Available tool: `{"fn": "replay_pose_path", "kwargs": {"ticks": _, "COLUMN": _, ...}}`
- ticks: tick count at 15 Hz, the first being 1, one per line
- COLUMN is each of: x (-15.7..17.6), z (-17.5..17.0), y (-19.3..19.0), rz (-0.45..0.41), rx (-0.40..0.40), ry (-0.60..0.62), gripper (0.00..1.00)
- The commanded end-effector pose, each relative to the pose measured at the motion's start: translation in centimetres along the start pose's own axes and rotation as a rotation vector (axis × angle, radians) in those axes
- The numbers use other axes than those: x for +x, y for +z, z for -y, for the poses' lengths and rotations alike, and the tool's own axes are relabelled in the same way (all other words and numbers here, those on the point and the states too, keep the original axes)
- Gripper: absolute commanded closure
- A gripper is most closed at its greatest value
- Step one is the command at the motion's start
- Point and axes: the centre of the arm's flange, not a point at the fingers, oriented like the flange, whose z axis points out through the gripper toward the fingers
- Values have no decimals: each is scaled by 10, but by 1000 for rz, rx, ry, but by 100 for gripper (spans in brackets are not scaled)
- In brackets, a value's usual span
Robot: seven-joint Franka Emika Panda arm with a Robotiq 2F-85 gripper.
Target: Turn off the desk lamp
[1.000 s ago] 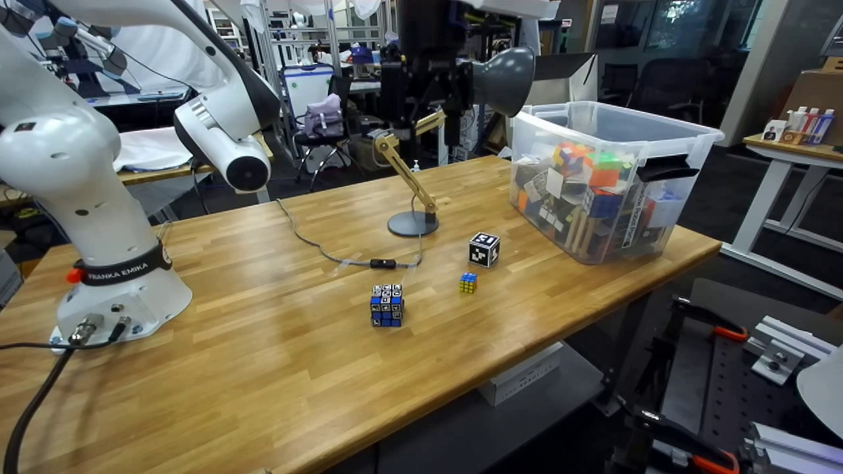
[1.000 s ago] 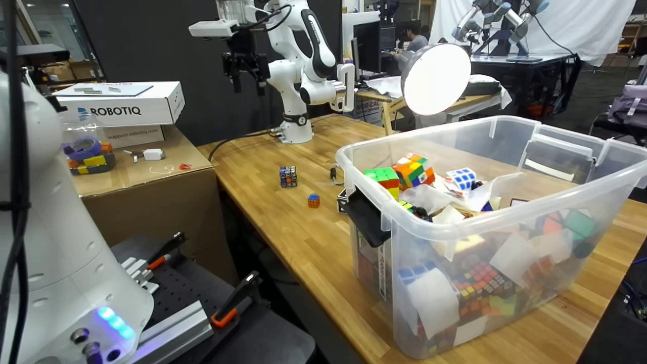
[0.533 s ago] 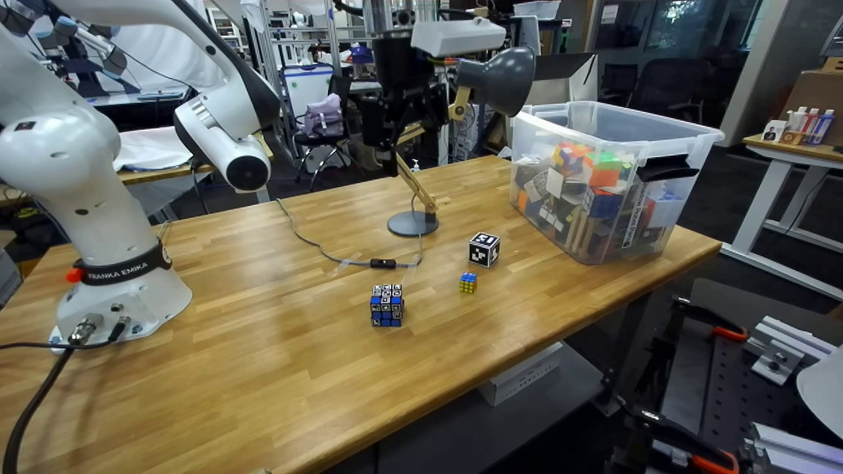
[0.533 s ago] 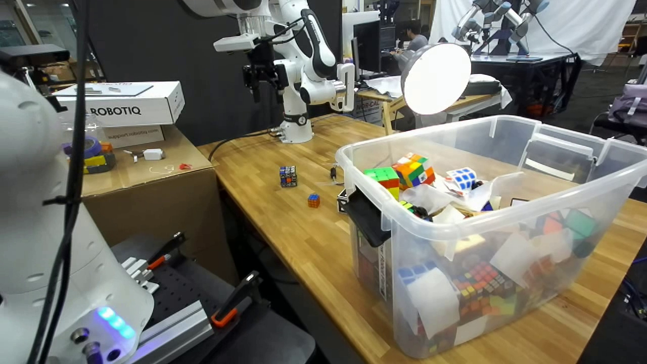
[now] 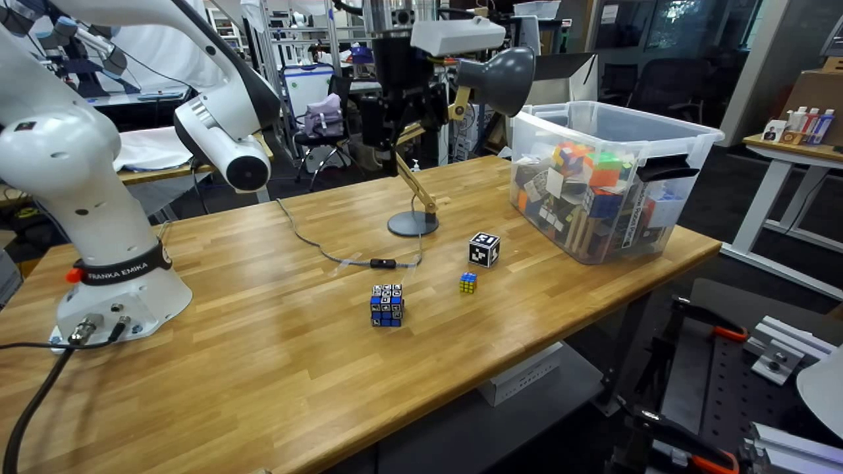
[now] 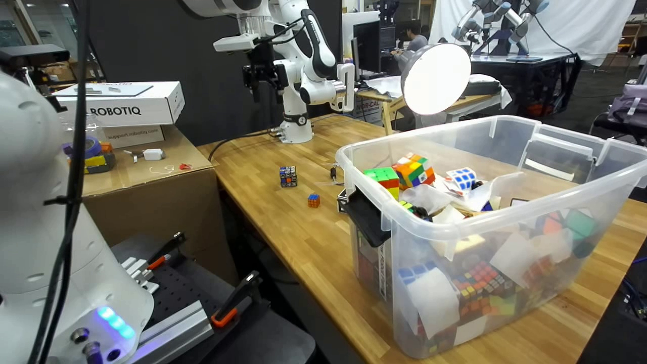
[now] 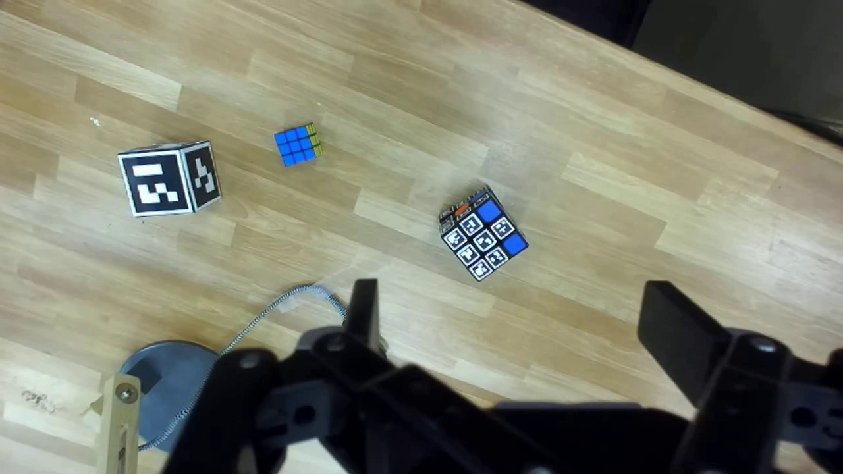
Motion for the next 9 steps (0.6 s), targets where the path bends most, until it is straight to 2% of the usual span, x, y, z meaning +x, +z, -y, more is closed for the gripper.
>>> {"fn": "replay_pose_path", "kwargs": {"ticks": 1, "x": 7, "z": -5, "y": 7, "rz": 3, "rx": -27, "ry": 6, "gripper": 0}}
{"fn": "replay_pose_path", "kwargs": {"ticks": 5, "x": 32, "z": -20, "y": 26, "rz": 11, "rx": -42, "ry": 25, "gripper": 0}}
{"fn": "replay_pose_path", "kwargs": {"ticks": 9, "x": 65, "z": -25, "y": 60, "rz": 35, "rx": -35, "ry": 28, "gripper": 0}}
